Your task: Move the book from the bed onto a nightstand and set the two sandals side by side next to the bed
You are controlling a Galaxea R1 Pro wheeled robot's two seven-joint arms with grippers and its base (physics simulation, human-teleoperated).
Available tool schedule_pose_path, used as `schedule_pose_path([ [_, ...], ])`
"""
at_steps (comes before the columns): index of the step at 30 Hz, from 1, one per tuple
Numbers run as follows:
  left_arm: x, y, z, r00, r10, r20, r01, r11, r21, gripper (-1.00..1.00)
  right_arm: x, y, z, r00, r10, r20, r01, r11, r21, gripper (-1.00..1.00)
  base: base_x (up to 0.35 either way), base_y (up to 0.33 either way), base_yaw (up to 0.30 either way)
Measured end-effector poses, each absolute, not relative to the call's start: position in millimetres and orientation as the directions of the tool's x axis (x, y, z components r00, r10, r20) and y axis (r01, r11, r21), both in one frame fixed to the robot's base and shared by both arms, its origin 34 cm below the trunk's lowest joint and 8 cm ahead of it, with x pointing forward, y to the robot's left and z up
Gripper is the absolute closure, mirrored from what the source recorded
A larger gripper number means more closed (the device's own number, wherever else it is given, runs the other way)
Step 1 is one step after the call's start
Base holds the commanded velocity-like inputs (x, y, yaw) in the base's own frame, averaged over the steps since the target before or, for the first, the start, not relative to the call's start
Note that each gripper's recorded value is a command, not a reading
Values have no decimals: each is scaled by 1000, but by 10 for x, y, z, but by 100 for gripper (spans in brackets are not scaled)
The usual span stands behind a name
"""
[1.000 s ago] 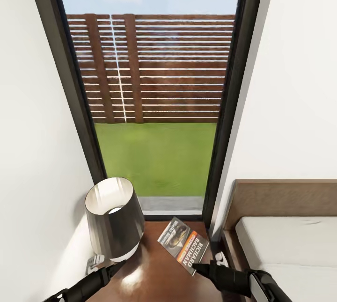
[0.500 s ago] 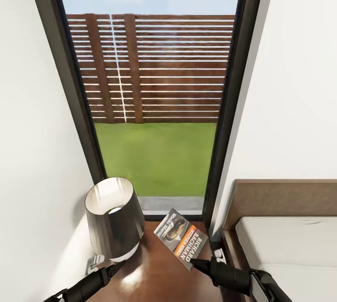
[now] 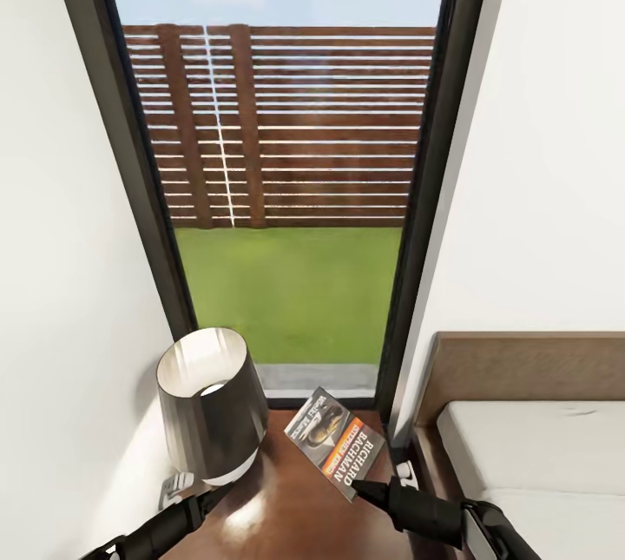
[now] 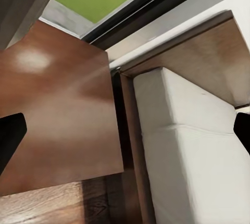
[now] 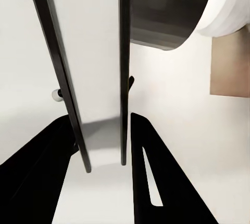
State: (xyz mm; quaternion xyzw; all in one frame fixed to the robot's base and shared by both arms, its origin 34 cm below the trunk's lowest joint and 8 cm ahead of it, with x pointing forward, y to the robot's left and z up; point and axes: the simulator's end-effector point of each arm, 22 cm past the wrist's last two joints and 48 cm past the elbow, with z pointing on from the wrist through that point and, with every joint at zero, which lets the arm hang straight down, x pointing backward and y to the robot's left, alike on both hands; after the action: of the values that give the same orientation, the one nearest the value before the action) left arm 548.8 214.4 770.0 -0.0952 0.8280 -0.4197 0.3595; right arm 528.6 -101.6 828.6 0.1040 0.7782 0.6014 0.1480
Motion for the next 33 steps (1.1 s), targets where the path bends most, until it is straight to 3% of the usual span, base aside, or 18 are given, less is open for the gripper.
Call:
schedule_pose_path([
  [33,5556,2144,7314,-723,-459,-516,144,630,-763,-100,5356,-1019,7892,-934,340,-106,-15,258,966,100,0,0,0],
])
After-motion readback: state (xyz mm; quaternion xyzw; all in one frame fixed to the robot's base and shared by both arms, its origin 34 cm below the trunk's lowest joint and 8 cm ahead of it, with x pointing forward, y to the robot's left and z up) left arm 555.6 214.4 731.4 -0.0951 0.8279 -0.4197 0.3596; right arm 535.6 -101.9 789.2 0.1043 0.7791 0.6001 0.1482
